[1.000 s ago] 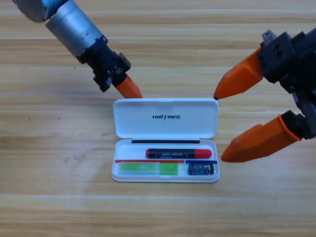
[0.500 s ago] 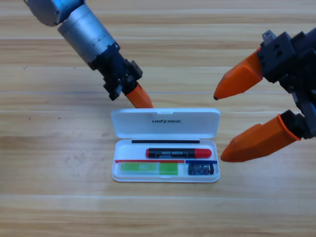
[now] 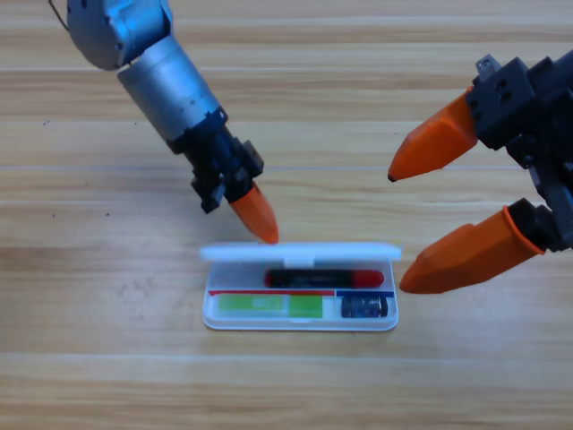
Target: Clean up eraser and pencils
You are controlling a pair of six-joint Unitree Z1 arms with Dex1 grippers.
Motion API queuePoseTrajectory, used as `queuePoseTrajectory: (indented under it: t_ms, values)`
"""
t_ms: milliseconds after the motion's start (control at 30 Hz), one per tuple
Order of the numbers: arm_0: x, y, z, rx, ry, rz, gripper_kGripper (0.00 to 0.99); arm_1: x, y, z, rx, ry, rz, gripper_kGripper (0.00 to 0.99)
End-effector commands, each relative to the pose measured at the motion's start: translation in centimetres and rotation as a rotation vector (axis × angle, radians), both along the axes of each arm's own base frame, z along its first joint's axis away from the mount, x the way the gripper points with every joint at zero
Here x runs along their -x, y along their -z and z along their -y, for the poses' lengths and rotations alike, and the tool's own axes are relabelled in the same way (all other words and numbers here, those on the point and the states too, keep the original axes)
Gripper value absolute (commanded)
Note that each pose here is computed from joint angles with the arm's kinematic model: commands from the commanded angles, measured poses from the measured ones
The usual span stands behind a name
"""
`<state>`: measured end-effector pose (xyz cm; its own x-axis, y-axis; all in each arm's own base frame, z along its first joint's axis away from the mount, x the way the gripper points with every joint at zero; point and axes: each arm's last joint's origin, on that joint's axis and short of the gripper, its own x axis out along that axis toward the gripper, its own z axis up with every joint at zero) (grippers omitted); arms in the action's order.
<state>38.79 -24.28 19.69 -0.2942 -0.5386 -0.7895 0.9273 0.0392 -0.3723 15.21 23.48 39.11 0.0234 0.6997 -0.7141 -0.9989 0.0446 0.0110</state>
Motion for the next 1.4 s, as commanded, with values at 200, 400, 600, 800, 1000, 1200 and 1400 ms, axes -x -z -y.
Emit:
queuePoseTrajectory:
  t_ms: [200,400,600,800,1000,1200,1400]
  values:
    - [2.2,3.5,1.1,-0.077,0.024,-0.053,0.0,0.7,0.2,-0.2,-0.016,-0.023,-0.005,0.945]
    - [2.9,3.3,1.6,-0.107,0.033,-0.033,0.0,0.7,0.3,-0.2,-0.013,-0.022,-0.006,0.945]
    - [3.9,2.3,2.2,-0.174,0.041,0.045,0.0,0.7,0.3,-0.3,-0.011,-0.022,-0.007,0.945]
    - [6.0,0.5,3.1,-0.25,0.051,0.14,0.0,0.7,0.3,-0.3,-0.012,-0.023,-0.008,0.945]
    - [8.2,-1.2,4.3,-0.27,0.072,0.195,0.0,0.7,0.4,-0.3,-0.012,-0.023,-0.008,0.945]
    - [9.5,-1.3,5.4,-0.275,0.094,0.197,0.0,0.6,0.4,-0.4,-0.011,-0.023,-0.008,0.945]
    - [10.5,-0.4,6.0,-0.276,0.113,0.195,0.0,0.5,0.5,-0.5,-0.01,-0.023,-0.009,0.945]
